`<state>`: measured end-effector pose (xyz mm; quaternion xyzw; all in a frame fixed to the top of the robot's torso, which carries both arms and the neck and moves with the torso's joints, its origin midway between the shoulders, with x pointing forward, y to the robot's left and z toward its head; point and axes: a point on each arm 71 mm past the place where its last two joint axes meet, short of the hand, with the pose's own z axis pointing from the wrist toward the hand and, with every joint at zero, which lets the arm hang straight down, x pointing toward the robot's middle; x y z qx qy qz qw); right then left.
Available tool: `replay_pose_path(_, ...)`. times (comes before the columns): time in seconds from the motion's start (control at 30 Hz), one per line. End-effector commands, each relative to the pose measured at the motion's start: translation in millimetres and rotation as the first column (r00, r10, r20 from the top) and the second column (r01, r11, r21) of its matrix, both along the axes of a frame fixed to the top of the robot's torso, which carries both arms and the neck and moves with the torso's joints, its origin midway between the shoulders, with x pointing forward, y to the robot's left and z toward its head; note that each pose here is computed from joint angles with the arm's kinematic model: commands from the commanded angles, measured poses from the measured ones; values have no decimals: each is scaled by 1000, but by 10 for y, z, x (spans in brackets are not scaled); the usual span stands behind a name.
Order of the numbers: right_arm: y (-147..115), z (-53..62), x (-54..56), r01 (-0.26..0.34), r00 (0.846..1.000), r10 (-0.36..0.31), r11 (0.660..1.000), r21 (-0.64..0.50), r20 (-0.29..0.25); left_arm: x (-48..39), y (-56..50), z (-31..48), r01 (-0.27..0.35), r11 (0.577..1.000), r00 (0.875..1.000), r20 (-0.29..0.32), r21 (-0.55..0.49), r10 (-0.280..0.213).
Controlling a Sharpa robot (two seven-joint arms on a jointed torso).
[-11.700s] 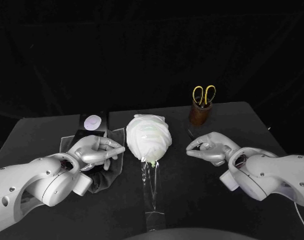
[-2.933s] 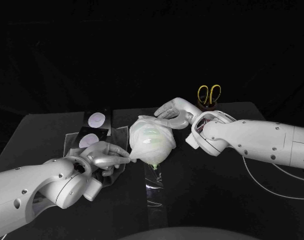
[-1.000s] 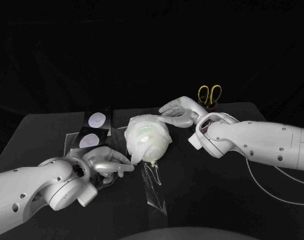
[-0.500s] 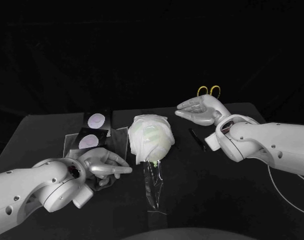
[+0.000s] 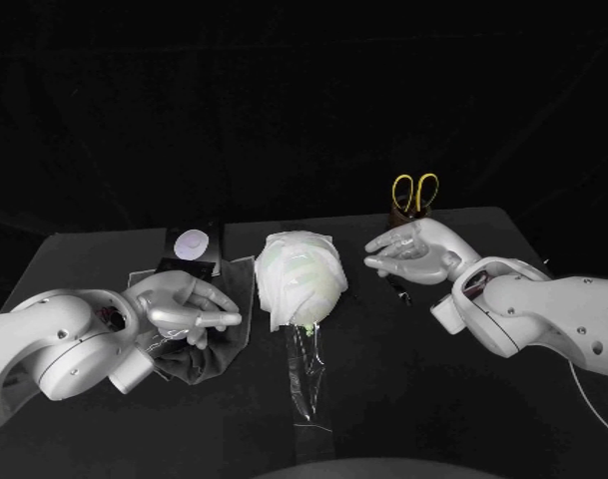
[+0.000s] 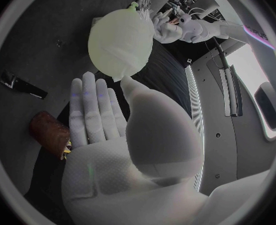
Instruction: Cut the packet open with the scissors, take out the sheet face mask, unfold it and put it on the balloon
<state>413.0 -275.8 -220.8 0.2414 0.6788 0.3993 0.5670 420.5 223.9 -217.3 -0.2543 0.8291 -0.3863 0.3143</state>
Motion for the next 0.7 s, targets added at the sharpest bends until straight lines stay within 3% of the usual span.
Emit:
replay_pose_path(0.03,58,-69,-63,-67,998,68,996,-66,10,61,-24,131,13,992,997,71,-126,-4)
replay_pose_path(0.1,72,-119,-88,-70,998,70,995,-71,4,120,-29,204,-16,982,990,137,-187,42)
replay_pose_path(0.23,102,-196,-115,-66,998,66,995,-76,1,226,-90,323,-32,960,954,278,-277,112)
replay_pose_path(0.33,118,-226,-116,-56,998,57,995,-77,4,292,-158,371,-18,953,923,361,-304,132)
replay_pose_path(0.4,128,-237,-115,-50,999,51,996,-78,7,326,-201,384,-7,950,910,392,-312,136)
replay_pose_path(0.53,156,-259,-113,-36,999,37,996,-77,13,401,-313,397,37,951,883,456,-307,113)
replay_pose_path(0.7,179,-294,-114,-24,1000,25,997,-77,15,447,-493,405,154,964,829,559,-219,-5)
